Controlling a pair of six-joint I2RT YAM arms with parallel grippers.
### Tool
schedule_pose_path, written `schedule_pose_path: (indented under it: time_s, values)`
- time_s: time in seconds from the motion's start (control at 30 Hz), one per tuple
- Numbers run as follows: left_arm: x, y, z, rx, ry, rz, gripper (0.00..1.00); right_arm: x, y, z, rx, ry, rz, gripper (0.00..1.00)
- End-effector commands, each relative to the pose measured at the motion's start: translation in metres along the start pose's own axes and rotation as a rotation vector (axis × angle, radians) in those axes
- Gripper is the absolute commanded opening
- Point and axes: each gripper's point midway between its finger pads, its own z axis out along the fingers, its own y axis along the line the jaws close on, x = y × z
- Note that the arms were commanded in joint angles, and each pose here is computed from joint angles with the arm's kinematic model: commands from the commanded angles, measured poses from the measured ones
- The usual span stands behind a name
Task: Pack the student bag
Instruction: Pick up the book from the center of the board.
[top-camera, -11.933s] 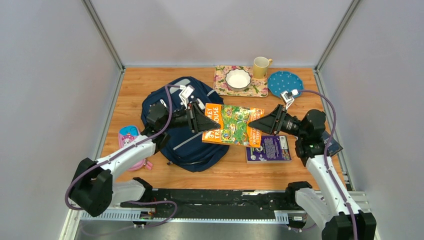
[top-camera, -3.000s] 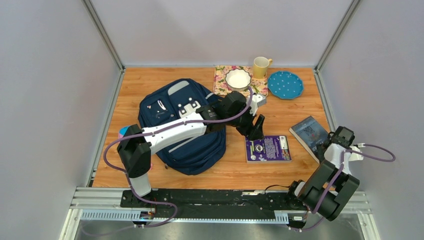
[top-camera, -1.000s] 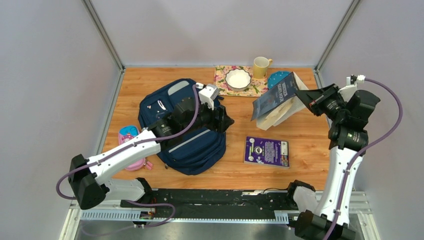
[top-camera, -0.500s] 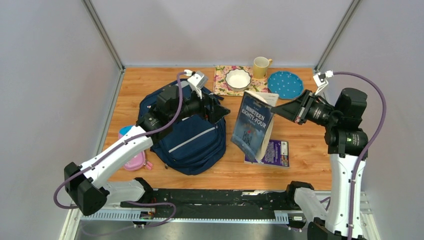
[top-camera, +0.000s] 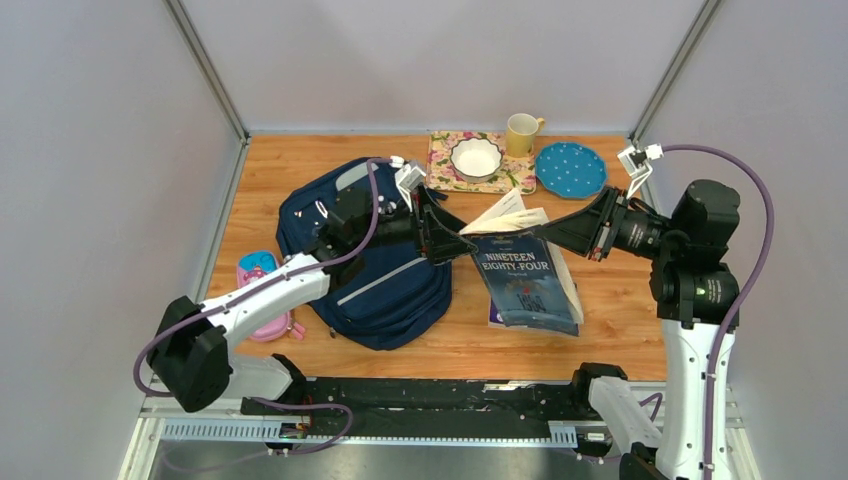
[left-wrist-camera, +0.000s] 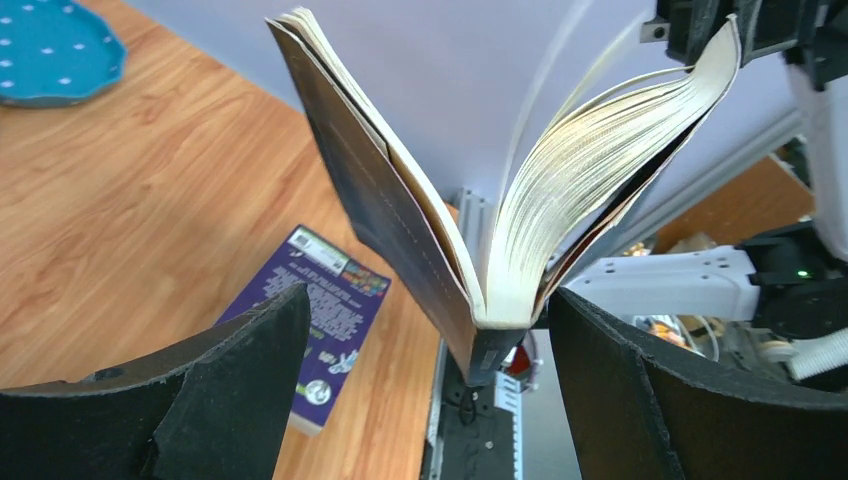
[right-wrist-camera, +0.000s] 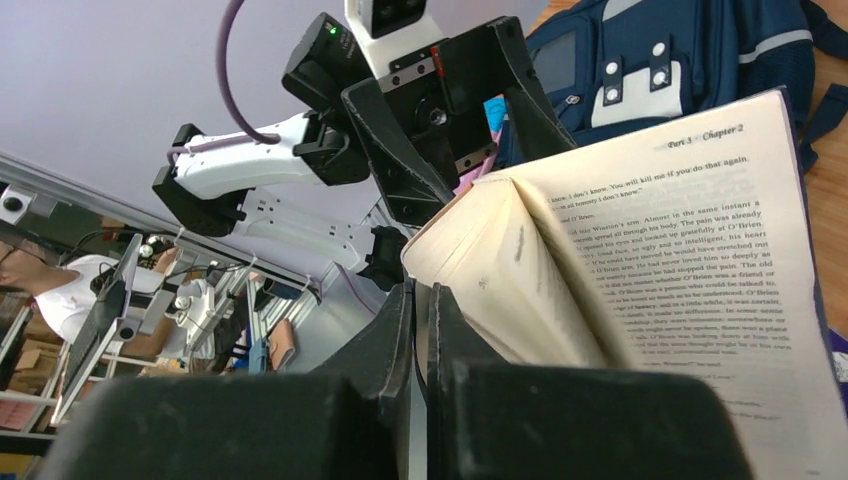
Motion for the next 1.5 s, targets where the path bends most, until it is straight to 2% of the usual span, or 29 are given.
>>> schedule_pose_path:
  time_s: [0.0, 0.07, 0.13, 0.27, 0.3, 0.37, 0.4, 0.47, 0.5, 0.57, 0.6, 0.67, 0.7, 0.77, 0.83, 0.87, 0.9, 0.97, 1.0, 1.03, 1.13, 1.2, 1.23, 1.33, 1.47]
  values:
    - [-0.018, -0.025, 0.007, 0.177, -0.076, -0.036, 0.95, -0.004, 0.028, -0.003, -0.099, 0.006, -0.093, 0.0]
    - [-0.02, -0.036, 0.008, 0.255, -0.088, -0.032, 0.95, -0.003, 0.026, -0.002, -0.099, 0.007, -0.087, 0.0]
    - [-0.016, -0.035, 0.013, 0.297, -0.078, -0.099, 0.95, -0.002, 0.022, -0.001, -0.096, 0.006, -0.079, 0.0]
    - [-0.022, -0.048, 0.012, 0.397, -0.106, -0.104, 0.95, -0.003, 0.01, 0.003, -0.081, 0.004, -0.051, 0.0]
    - [-0.021, -0.049, 0.012, 0.404, -0.098, -0.116, 0.92, -0.002, 0.005, 0.004, -0.073, 0.004, -0.038, 0.0]
    - [-0.02, -0.05, 0.012, 0.412, -0.085, -0.114, 0.79, -0.003, -0.003, 0.007, -0.067, 0.007, -0.022, 0.0]
    - [-0.021, -0.052, 0.011, 0.414, -0.086, -0.108, 0.66, -0.003, -0.004, 0.007, -0.063, 0.005, -0.019, 0.0]
    - [-0.018, -0.05, 0.011, 0.402, -0.069, -0.114, 0.49, -0.003, -0.012, 0.009, -0.05, 0.003, -0.003, 0.0]
    - [-0.018, -0.051, 0.01, 0.395, -0.068, -0.097, 0.37, -0.004, -0.018, 0.011, -0.038, -0.001, 0.01, 0.0]
    - [-0.013, -0.047, 0.011, 0.366, -0.042, -0.11, 0.26, -0.005, -0.025, 0.013, -0.021, -0.007, 0.024, 0.0]
    - [-0.014, -0.047, 0.01, 0.356, -0.043, -0.086, 0.15, -0.006, -0.028, 0.014, -0.011, -0.014, 0.03, 0.0]
    - [-0.007, -0.038, 0.011, 0.3, -0.016, -0.108, 0.02, -0.007, -0.037, 0.015, 0.021, -0.027, 0.044, 0.0]
    - [-0.009, -0.038, 0.008, 0.28, -0.021, -0.074, 0.0, -0.011, -0.047, 0.016, 0.07, -0.055, 0.053, 0.04]
    - [-0.002, -0.024, 0.007, 0.188, -0.002, -0.088, 0.0, -0.009, -0.061, 0.014, 0.152, -0.063, 0.073, 0.33]
    - [-0.008, -0.02, 0.0, 0.11, -0.022, -0.015, 0.0, -0.017, -0.106, 0.002, 0.42, -0.13, 0.062, 0.84]
    - [-0.004, -0.003, -0.003, -0.009, -0.013, -0.039, 0.0, -0.011, -0.116, -0.01, 0.535, -0.123, 0.101, 0.9]
    - [-0.013, -0.002, -0.012, -0.062, -0.037, 0.027, 0.0, -0.014, -0.135, -0.024, 0.674, -0.157, 0.095, 0.91]
    - [-0.014, 0.024, -0.026, -0.257, -0.045, 0.032, 0.0, -0.01, -0.135, -0.029, 0.697, -0.157, 0.071, 0.91]
    - [-0.024, 0.023, -0.038, -0.306, -0.079, 0.066, 0.0, 0.001, -0.127, -0.025, 0.641, -0.146, 0.073, 0.91]
    - [-0.027, 0.038, -0.049, -0.418, -0.107, 0.06, 0.0, 0.001, -0.122, -0.022, 0.602, -0.163, 0.06, 0.92]
    - [-0.046, 0.051, -0.082, -0.603, -0.238, 0.04, 0.0, 0.027, -0.113, -0.014, 0.489, -0.192, 0.119, 0.92]
    - [-0.053, 0.038, -0.095, -0.589, -0.323, 0.008, 0.0, 0.055, -0.109, -0.009, 0.406, -0.199, 0.207, 0.92]
    - [-0.069, 0.033, -0.101, -0.581, -0.417, 0.012, 0.0, 0.056, -0.102, -0.004, 0.353, -0.208, 0.198, 0.92]
    - [-0.08, 0.019, -0.112, -0.527, -0.541, -0.036, 0.0, 0.084, -0.102, 0.004, 0.306, -0.177, 0.269, 0.93]
    - [-0.093, -0.004, -0.105, -0.39, -0.599, -0.101, 0.0, 0.097, -0.1, 0.018, 0.247, -0.168, 0.332, 0.93]
